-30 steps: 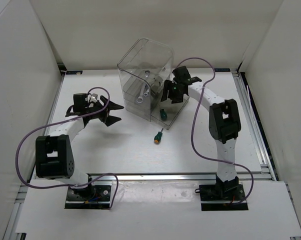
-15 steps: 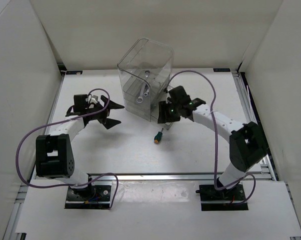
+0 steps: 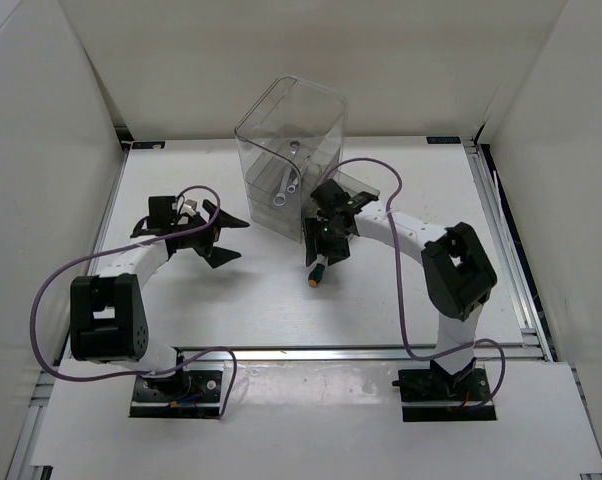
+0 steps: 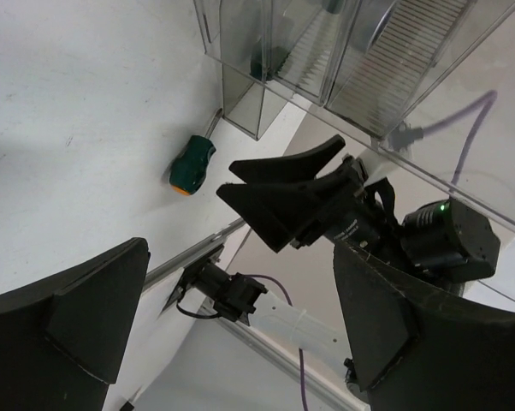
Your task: Sort the tools into containers
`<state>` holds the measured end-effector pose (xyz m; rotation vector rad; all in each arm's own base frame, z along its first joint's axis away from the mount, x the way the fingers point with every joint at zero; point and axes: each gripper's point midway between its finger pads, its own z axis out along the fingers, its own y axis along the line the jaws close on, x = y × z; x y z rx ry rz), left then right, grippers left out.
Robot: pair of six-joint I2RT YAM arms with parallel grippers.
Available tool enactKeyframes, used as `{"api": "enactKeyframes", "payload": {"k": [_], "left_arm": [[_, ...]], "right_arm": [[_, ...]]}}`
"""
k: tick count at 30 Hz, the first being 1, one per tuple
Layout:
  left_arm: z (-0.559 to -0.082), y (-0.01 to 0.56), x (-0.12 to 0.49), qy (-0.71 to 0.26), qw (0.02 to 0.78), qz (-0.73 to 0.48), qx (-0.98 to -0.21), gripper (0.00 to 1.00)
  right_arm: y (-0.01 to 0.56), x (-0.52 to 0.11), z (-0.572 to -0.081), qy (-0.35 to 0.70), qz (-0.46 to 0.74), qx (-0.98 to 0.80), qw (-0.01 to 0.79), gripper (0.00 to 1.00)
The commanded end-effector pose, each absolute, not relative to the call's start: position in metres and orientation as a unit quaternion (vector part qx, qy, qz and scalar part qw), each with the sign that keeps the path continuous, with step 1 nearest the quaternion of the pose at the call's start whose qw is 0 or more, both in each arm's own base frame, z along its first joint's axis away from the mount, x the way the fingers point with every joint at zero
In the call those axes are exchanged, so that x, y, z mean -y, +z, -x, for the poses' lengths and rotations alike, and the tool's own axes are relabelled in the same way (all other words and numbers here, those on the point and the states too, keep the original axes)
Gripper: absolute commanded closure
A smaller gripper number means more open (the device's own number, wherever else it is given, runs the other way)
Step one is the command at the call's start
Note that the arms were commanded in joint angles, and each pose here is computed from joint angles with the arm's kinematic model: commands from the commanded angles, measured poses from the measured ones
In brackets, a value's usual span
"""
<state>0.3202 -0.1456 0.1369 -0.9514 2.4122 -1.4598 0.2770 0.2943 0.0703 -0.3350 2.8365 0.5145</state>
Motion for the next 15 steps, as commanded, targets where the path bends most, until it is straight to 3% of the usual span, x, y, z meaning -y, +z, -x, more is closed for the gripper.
{"api": "enactKeyframes", "payload": {"k": [1, 12, 15], "left_arm": [[-0.311, 0.146, 0.146, -0.492, 0.099, 0.305, -0.809, 0.01], [-0.308, 0.154, 0.147, -0.5, 0.107, 0.299, -0.806, 0.01], [-0.306, 0.152, 0.147, -0.502, 0.103, 0.301, -0.804, 0.01]], "right_arm": [[0.075, -0.301, -0.271, 0.176, 0.09, -0.977, 0.084, 0.36], [0.026, -0.294, -0.256, 0.136, 0.066, -0.988, -0.024, 0.39], [0.02, -0.297, -0.255, 0.141, 0.069, -0.987, -0.028, 0.51]]}}
